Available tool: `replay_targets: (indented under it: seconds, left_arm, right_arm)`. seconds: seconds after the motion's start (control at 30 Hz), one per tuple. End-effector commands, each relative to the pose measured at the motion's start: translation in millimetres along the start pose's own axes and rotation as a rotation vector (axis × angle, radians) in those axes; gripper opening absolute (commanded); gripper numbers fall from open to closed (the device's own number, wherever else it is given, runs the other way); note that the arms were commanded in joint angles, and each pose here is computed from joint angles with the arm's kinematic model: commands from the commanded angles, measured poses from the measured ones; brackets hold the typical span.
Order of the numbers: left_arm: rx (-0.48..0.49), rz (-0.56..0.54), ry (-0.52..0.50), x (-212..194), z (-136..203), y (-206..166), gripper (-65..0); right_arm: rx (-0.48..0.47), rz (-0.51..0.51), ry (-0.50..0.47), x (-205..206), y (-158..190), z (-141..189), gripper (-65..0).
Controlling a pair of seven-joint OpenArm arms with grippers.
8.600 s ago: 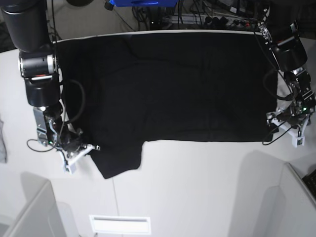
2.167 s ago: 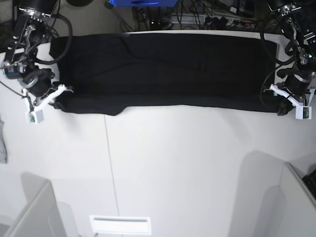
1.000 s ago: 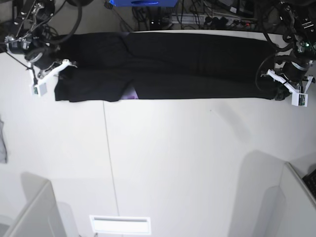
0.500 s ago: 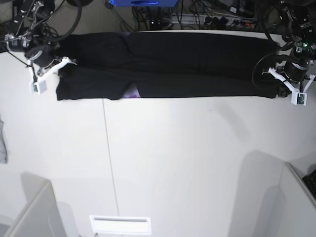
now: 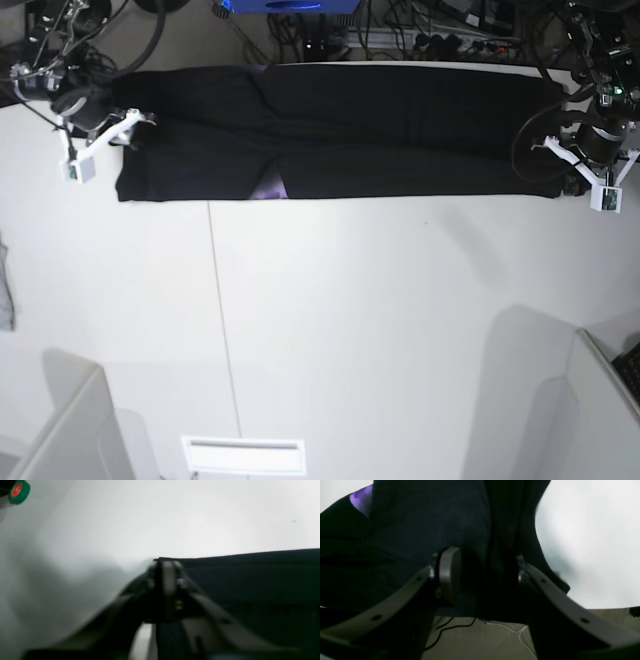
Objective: Fold the T-shirt properly
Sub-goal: 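Lower the folded hem onto the strip and open both grippers, then grasp the strip ends with both grippers and drag it toward the robot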
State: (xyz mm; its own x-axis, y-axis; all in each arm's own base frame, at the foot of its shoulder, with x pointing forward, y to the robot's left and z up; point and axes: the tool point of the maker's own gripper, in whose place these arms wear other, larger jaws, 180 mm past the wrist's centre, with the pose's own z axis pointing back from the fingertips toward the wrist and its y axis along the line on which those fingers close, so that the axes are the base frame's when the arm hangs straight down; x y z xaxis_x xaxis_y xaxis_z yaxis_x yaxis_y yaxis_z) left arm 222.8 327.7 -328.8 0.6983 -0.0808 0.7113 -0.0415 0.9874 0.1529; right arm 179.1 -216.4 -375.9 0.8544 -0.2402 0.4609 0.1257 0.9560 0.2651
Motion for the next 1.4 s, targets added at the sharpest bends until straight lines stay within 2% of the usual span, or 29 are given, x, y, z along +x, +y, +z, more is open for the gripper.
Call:
replay_targets:
  seconds: [0.0, 0.17, 0.23, 0.3, 0.37, 0.4, 0.43, 0.47, 0.5, 0.57, 0.6, 0.8, 0.93, 1.1, 1.37]
  left_arm:
    - [0.012, -0.019, -0.042, 13, 4, 5, -50.4]
    - [0.01, -0.019, -0.048, 14, 5, 4, -25.8]
    - [0.009, -0.019, -0.051, 15, 5, 4, -18.3]
    - [0.006, -0.024, -0.062, 19, 7, 1, -15.0]
    - [-0.003, -0.006, -0.064, 17, 7, -4, -15.0]
    - [-0.007, 0.009, -0.063, 14, 6, -7, -16.1]
    - [-0.011, 0.02, -0.062, 12, 6, -10, -20.1]
    - [-0.015, 0.029, -0.059, 10, 5, -12, -27.0]
    - [-0.018, 0.039, -0.057, 8, 4, -14, -35.5]
    - [-0.025, 0.062, -0.042, 1, 1, -18, -59.9]
    - [-0.025, 0.069, -0.034, -3, -1, -19, -65.0]
    - [-0.046, 0.124, 0.056, -37, -18, -20, -65.0]
    - [-0.079, 0.155, 0.065, -57, -33, -29, -65.0]
    - [-0.084, 0.209, 0.144, -91, -45, -30, -65.0]
    - [-0.086, 0.249, 0.132, -86, -62, -29, -65.0]
  right_arm:
    - [-0.021, 0.007, -0.044, 11, -7, 7, -38.0]
    - [-0.04, 0.009, -0.098, 22, -14, 12, -38.0]
    - [-0.041, 0.028, -0.102, 25, -15, 13, -38.0]
    - [-0.018, 0.051, -0.091, 24, -6, 9, -38.3]
    - [0.011, 0.071, -0.088, 24, 5, 4, -42.5]
    - [0.025, 0.079, -0.092, 25, 11, 1, -45.9]
    - [0.043, 0.089, -0.1, 26, 17, -2, -51.2]
    - [0.057, 0.096, -0.108, 27, 22, -4, -57.5]
    - [0.067, 0.102, -0.113, 27, 26, -5, -63.2]
    - [0.083, 0.106, -0.104, 25, 31, -10, -65.0]
    - [0.087, 0.104, -0.098, 24, 32, -11, -65.0]
    - [0.094, 0.062, -0.056, 17, 26, -29, -65.0]
    - [0.082, 0.041, -0.017, 13, 13, -40, -65.0]
    - [0.06, 0.0, 0.028, 5, -7, -55, -65.0]
    - [0.024, -0.061, 0.018, 9, -38, -75, -65.0]
